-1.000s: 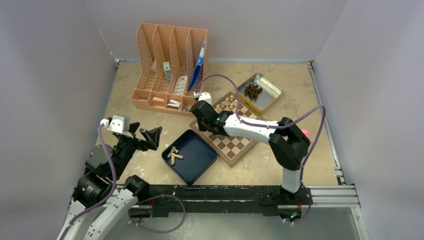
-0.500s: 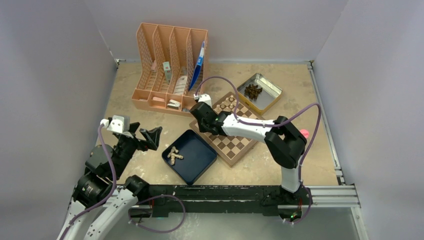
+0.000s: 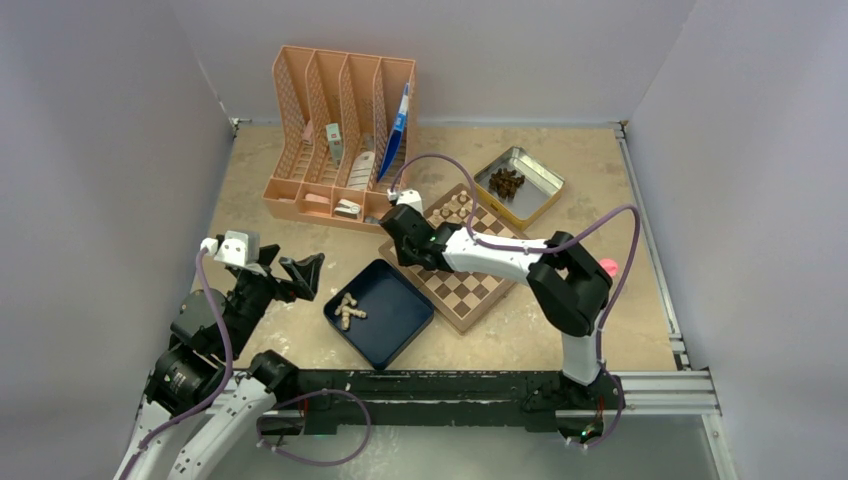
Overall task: Set up the chess pieces on the board
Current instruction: Place the chess piece on the chessboard.
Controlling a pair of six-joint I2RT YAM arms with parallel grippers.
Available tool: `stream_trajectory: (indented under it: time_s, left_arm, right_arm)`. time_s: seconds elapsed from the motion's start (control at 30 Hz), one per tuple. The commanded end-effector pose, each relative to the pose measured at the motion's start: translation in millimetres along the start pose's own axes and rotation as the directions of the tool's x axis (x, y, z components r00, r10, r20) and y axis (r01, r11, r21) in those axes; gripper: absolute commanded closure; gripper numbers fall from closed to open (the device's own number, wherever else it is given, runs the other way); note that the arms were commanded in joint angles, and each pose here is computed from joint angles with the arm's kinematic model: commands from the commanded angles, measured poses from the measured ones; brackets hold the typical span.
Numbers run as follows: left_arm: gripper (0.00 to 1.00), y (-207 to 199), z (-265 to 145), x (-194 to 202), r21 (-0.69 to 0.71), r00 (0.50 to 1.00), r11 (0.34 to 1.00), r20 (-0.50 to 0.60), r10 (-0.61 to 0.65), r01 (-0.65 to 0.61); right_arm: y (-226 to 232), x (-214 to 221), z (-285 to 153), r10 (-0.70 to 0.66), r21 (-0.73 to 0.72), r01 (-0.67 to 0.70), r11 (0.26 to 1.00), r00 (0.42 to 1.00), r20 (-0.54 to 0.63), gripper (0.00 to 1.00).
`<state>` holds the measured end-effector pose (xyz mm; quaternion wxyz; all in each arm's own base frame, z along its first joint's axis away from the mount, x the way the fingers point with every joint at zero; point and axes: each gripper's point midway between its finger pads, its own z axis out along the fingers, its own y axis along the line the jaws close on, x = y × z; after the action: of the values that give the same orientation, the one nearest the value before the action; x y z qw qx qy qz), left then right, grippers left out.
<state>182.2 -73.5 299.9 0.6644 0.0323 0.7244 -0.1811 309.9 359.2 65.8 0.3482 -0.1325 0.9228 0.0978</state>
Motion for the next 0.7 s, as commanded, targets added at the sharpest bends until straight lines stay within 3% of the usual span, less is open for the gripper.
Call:
stream_trajectory:
  time_s: [0.0,0.67]
  left_arm:
    - [0.08,-2.9,2.5,-8.8,0.006,0.999,1.000,0.032,-0.024,0.024]
    - [0.08,-2.7,2.4,-9.0,0.005,0.999,1.000,0.034,-0.024,0.024]
  right_arm:
    - [-3.6,4.7,3.6,0.011,0.016,-0.011,1.000,1.000,-0.013,0.81]
    - [-5.2,2.4,4.2,0.020,0.039,-0.020,0.999,1.000,-0.014,0.73]
